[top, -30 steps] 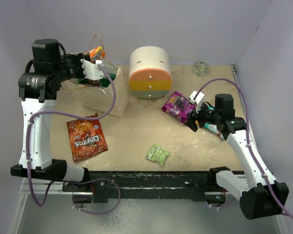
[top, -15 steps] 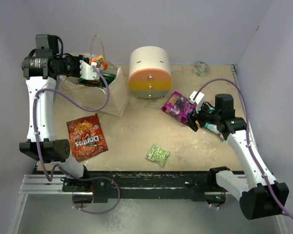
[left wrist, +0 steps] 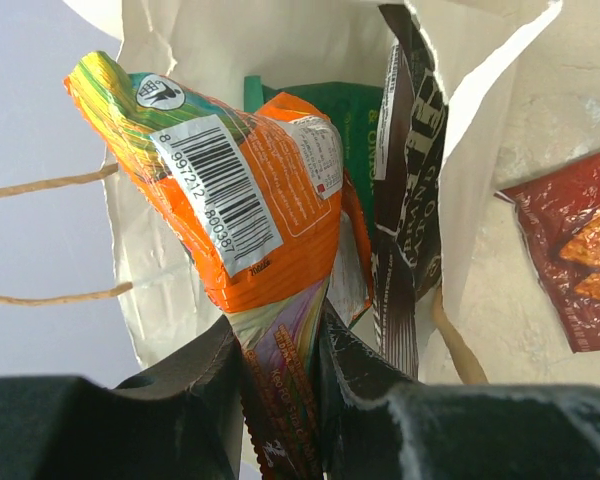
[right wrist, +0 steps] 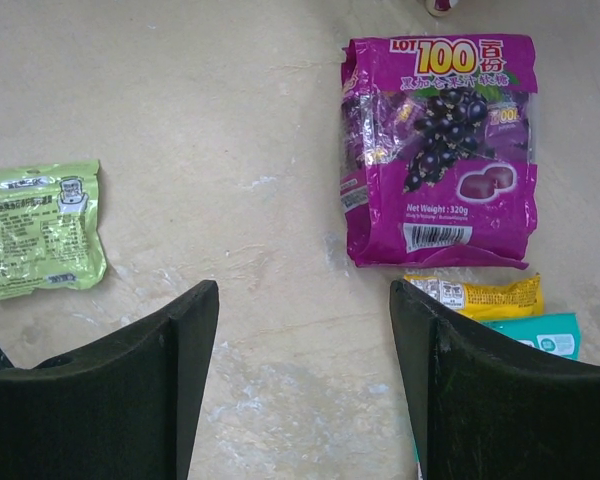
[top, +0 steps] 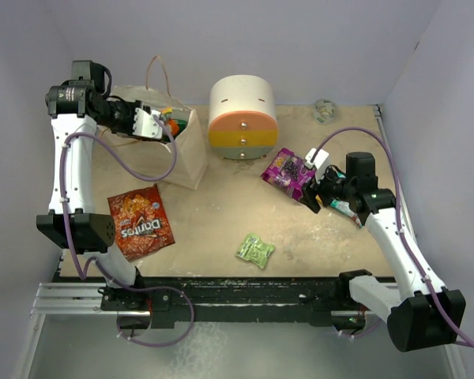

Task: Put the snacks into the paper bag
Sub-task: Place the snack in the paper bag.

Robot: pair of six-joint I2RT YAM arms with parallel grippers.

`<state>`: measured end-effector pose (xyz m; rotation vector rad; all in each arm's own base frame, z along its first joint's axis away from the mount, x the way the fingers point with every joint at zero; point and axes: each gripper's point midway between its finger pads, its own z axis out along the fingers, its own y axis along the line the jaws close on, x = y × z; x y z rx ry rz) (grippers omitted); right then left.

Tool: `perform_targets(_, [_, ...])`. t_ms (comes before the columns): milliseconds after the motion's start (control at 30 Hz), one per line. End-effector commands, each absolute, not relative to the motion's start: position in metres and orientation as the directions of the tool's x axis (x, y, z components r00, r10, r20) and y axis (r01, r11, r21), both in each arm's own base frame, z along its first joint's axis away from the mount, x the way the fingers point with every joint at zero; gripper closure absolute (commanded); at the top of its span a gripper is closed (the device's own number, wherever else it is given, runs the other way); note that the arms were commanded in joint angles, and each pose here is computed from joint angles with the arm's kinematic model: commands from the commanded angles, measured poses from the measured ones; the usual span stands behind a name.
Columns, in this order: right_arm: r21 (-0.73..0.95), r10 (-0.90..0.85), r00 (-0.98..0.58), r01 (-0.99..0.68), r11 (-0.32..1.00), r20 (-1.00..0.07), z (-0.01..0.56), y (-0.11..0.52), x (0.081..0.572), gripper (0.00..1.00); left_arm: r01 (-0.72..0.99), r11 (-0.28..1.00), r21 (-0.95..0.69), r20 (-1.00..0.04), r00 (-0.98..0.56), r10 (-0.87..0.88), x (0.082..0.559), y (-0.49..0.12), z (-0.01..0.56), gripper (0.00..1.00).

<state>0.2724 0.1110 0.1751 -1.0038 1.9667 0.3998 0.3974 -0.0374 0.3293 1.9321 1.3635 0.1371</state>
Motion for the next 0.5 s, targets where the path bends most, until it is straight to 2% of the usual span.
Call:
perform_targets(0, [-0.138, -0.505, -0.267, -0.766, 0.628, -0.82, 0.179, 0.108, 0.281, 0.29, 0.727, -0.17, 0.666, -0.348, 0.504, 0.791, 0.392, -0.052, 0.346, 0.96])
perform_targets(233, [-0.145, -0.507, -0.26, -0.765, 0.627, -0.822, 0.181, 0.108, 0.281, 0.29, 0.707, -0.177, 0.685, -0.387, 0.559, 0.734, 0.385, -0.067, 0.349, 0.95])
perform_targets(467, [-0.138, -0.507, -0.267, -0.768, 0.626, -0.819, 0.178, 0.108, 0.281, 0.29, 0.741, -0.175, 0.648, -0.419, 0.539, 0.731, 0.385, -0.068, 0.329, 0.93])
